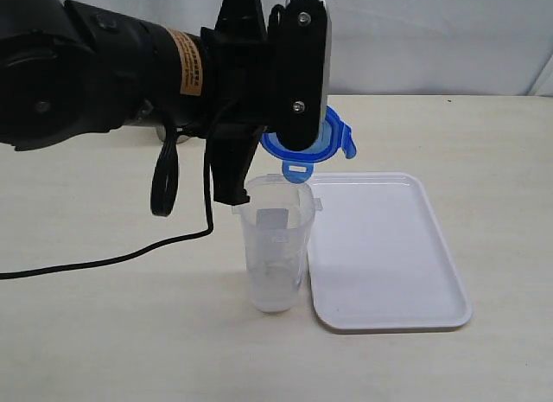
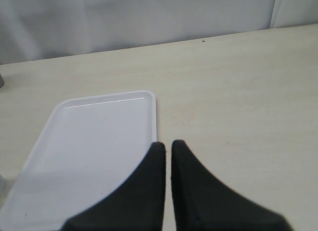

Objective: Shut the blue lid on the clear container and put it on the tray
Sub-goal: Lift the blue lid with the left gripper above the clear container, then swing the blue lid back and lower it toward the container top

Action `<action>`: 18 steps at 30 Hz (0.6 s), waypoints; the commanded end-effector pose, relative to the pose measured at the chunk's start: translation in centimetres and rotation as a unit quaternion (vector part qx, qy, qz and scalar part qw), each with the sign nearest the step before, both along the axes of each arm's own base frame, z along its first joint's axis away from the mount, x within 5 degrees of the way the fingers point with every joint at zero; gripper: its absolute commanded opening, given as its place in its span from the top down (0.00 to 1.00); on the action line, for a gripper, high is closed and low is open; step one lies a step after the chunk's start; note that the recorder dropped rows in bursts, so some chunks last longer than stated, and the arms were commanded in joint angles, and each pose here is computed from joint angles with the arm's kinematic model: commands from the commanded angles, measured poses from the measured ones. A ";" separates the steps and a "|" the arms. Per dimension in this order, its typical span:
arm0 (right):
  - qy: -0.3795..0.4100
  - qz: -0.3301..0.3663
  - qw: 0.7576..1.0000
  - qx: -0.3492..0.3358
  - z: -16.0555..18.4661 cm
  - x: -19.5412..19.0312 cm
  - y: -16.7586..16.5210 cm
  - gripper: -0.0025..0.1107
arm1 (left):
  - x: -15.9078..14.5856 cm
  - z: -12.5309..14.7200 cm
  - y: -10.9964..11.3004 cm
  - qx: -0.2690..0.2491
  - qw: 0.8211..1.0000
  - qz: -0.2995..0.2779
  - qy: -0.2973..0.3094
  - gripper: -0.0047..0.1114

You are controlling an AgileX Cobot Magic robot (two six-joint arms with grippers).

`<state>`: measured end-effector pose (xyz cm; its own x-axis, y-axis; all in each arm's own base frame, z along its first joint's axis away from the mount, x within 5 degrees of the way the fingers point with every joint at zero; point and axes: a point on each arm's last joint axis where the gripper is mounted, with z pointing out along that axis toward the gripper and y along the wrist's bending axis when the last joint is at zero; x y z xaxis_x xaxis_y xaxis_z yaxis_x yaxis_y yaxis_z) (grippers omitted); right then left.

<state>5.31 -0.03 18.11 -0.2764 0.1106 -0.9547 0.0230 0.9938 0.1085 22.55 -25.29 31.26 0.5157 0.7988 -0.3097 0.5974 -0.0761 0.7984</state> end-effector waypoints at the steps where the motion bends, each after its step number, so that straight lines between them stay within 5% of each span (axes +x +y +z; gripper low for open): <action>1: -0.002 -0.003 1.000 0.001 -0.1 0.0 0.0 0.94 | -0.3 0.5 -0.2 -0.014 1.000 -0.006 -0.008 0.96; 8: -0.002 -0.003 1.000 0.001 -0.1 0.0 0.0 0.94 | 0.0 1.5 -0.5 -0.072 0.997 -0.012 -0.036 0.96; 18: -0.002 -0.003 1.000 0.001 -0.1 0.0 0.0 0.94 | 2.5 0.6 0.4 -0.012 0.994 -0.025 -0.107 0.96</action>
<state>5.31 -0.03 18.11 -0.2764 0.1106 -0.9547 0.0230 0.9938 0.1085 24.96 -24.94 31.61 0.5743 0.7723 -0.2716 0.4671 -0.0366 0.8835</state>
